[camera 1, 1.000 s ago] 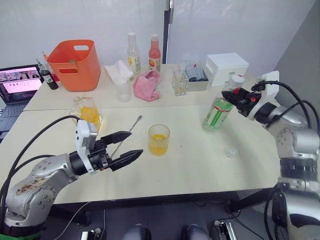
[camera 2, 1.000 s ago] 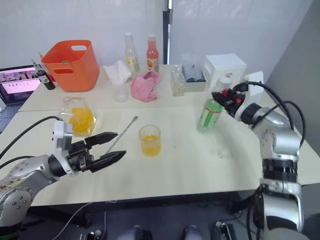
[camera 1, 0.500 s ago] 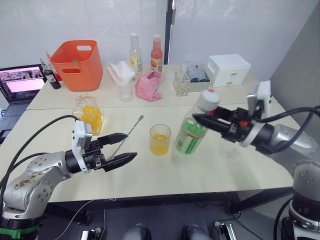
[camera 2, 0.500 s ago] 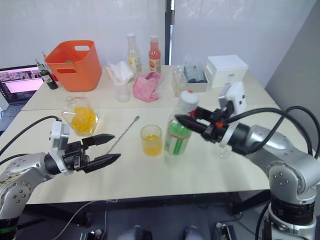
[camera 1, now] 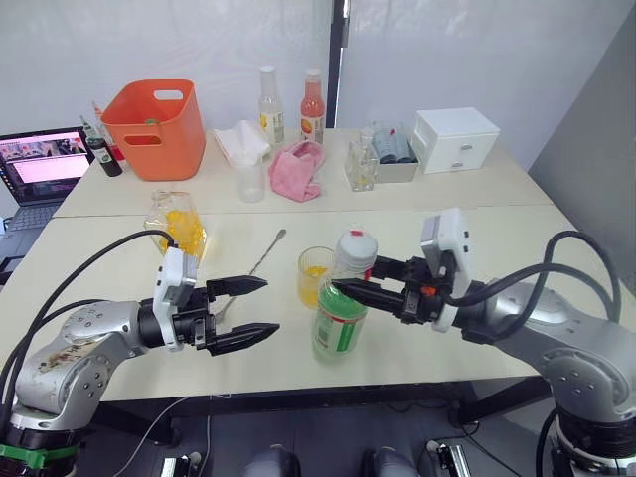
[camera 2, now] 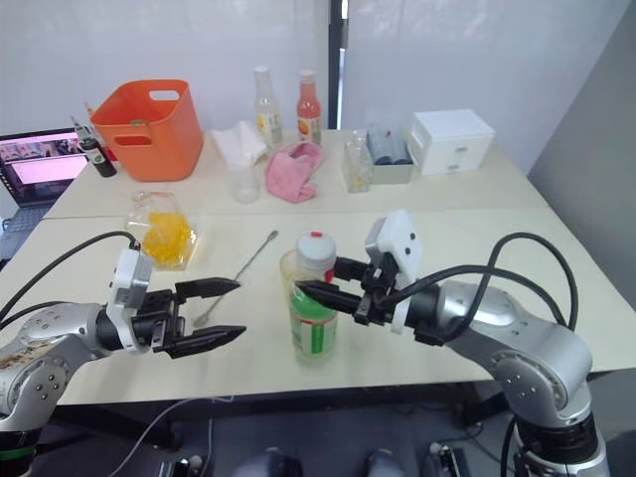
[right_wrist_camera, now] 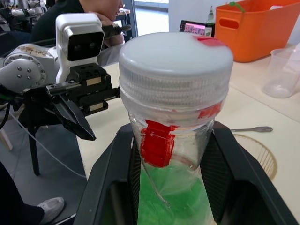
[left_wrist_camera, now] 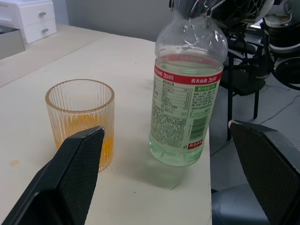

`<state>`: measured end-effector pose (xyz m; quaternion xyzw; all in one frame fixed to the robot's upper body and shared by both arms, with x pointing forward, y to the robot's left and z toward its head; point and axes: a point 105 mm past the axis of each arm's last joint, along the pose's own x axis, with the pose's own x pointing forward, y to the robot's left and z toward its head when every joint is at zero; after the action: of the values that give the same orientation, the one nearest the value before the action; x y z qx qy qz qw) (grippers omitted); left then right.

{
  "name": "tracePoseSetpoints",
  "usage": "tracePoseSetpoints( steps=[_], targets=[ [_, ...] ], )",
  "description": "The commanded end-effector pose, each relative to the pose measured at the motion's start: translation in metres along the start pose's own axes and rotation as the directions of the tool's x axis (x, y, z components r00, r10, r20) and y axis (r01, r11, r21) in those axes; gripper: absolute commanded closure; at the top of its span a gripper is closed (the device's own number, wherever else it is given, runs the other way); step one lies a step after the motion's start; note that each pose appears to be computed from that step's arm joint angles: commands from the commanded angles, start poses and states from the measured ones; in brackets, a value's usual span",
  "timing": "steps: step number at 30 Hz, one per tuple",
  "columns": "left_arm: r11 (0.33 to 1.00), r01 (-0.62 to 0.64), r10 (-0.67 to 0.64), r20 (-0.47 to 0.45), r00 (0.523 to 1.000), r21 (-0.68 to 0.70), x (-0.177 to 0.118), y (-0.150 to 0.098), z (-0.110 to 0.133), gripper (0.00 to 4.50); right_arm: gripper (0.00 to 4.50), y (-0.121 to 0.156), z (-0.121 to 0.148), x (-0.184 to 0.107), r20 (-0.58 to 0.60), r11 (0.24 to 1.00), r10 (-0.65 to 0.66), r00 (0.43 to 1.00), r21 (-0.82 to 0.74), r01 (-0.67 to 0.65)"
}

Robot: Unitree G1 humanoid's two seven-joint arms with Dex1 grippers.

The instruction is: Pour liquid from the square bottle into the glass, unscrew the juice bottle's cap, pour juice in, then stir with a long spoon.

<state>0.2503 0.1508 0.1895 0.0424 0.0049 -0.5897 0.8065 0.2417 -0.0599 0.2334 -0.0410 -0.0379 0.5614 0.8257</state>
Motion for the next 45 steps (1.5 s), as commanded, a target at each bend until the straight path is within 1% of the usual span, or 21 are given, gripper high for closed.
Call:
tracePoseSetpoints(
  steps=[1,5,9,19,21,24,25,26,30,32,36,39,45],
  targets=[
    [0.997,0.039,-0.039,0.009,0.999,0.059,0.004,-0.004,0.011,0.0,3.25,0.007,-0.003,0.006,0.02,0.997,0.022,1.0,-0.068,-0.021],
    [0.996,0.049,-0.051,0.026,0.998,0.077,0.006,-0.005,0.017,0.0,3.25,0.006,-0.012,0.009,0.005,0.995,0.02,1.0,-0.101,-0.02],
    [0.996,0.053,-0.055,0.03,0.998,0.075,0.006,-0.006,0.017,0.0,3.25,0.01,-0.023,0.011,-0.004,0.994,0.041,0.999,-0.101,-0.041],
    [0.995,0.052,-0.055,0.03,0.998,0.084,0.005,-0.005,0.018,0.0,3.25,0.013,-0.025,0.012,-0.008,0.988,0.066,0.998,-0.138,-0.067],
    [0.995,0.055,-0.057,0.028,0.998,0.083,0.005,-0.006,0.018,0.0,2.19,0.014,-0.024,0.01,-0.012,0.988,0.082,0.997,-0.13,-0.082],
    [0.995,0.06,-0.063,0.027,0.998,0.081,0.005,-0.006,0.018,0.0,1.27,0.008,-0.016,0.007,-0.004,0.987,0.093,0.996,-0.134,-0.093],
    [0.995,0.063,-0.065,0.026,0.998,0.08,0.005,-0.006,0.018,0.0,0.82,0.006,-0.012,0.005,-0.002,0.986,0.109,0.994,-0.13,-0.109],
    [0.995,0.067,-0.069,0.025,0.997,0.079,0.005,-0.006,0.017,0.0,0.51,0.003,-0.01,0.002,-0.009,0.983,0.136,0.991,-0.125,-0.136],
    [0.994,0.082,-0.084,0.021,0.996,0.073,0.006,-0.006,0.016,0.0,0.51,-0.005,-0.005,-0.006,-0.055,0.953,0.277,0.959,-0.113,-0.282],
    [0.994,0.09,-0.092,0.022,0.996,0.067,0.007,-0.007,0.016,0.0,0.51,-0.011,-0.002,-0.007,-0.069,0.918,0.378,0.923,-0.1,-0.383],
    [0.993,0.098,-0.099,0.015,0.995,0.065,0.007,-0.008,0.015,0.0,0.51,-0.018,-0.002,-0.004,-0.11,0.846,0.512,0.852,-0.109,-0.523],
    [0.993,0.099,-0.099,0.004,0.995,0.063,0.004,-0.009,0.016,0.0,0.51,-0.023,-0.002,0.004,-0.12,0.796,0.58,0.806,-0.128,-0.592],
    [0.994,0.087,-0.086,-0.02,0.996,0.06,-0.002,-0.011,0.017,0.0,0.51,-0.022,-0.008,0.015,-0.154,0.719,0.657,0.738,-0.168,-0.675]
  ],
)
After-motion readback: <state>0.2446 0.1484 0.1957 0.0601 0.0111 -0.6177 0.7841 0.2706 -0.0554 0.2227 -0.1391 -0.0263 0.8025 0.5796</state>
